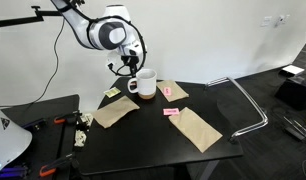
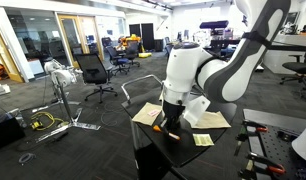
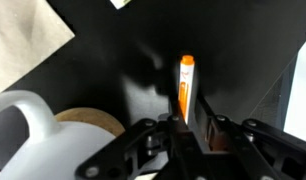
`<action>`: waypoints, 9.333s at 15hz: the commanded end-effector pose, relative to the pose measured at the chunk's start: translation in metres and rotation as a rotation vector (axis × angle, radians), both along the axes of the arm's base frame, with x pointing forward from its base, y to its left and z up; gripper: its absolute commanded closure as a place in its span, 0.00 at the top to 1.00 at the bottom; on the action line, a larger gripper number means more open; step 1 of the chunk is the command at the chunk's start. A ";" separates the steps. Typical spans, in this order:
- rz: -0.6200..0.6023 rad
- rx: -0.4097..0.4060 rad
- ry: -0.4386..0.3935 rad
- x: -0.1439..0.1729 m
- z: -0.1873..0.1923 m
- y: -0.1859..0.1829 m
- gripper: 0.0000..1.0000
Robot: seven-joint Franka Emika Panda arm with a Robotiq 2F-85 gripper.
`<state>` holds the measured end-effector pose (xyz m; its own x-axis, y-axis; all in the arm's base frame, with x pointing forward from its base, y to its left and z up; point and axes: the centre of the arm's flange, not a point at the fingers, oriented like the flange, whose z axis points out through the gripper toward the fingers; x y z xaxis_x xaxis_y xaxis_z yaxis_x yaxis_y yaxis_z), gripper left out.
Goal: Put the orange marker in the white mug
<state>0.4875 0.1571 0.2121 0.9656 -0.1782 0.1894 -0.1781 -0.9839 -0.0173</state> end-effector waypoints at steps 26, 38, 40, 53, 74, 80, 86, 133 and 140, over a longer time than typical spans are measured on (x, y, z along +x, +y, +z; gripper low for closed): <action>0.084 -0.074 0.041 -0.040 0.222 -0.011 0.03; 0.076 -0.086 0.063 -0.035 0.270 -0.080 0.03; 0.065 -0.089 0.067 -0.036 0.272 -0.097 0.03; 0.044 -0.100 0.060 -0.030 0.263 -0.112 0.03; 0.641 -0.231 0.168 -0.035 0.280 -0.135 0.03; 0.855 -0.348 0.253 -0.031 0.287 -0.115 0.03; 1.056 -0.474 0.299 -0.028 0.279 -0.086 0.03; 1.617 -0.951 0.792 0.001 0.117 0.009 0.03; 1.608 -0.949 0.802 0.011 0.105 0.009 0.03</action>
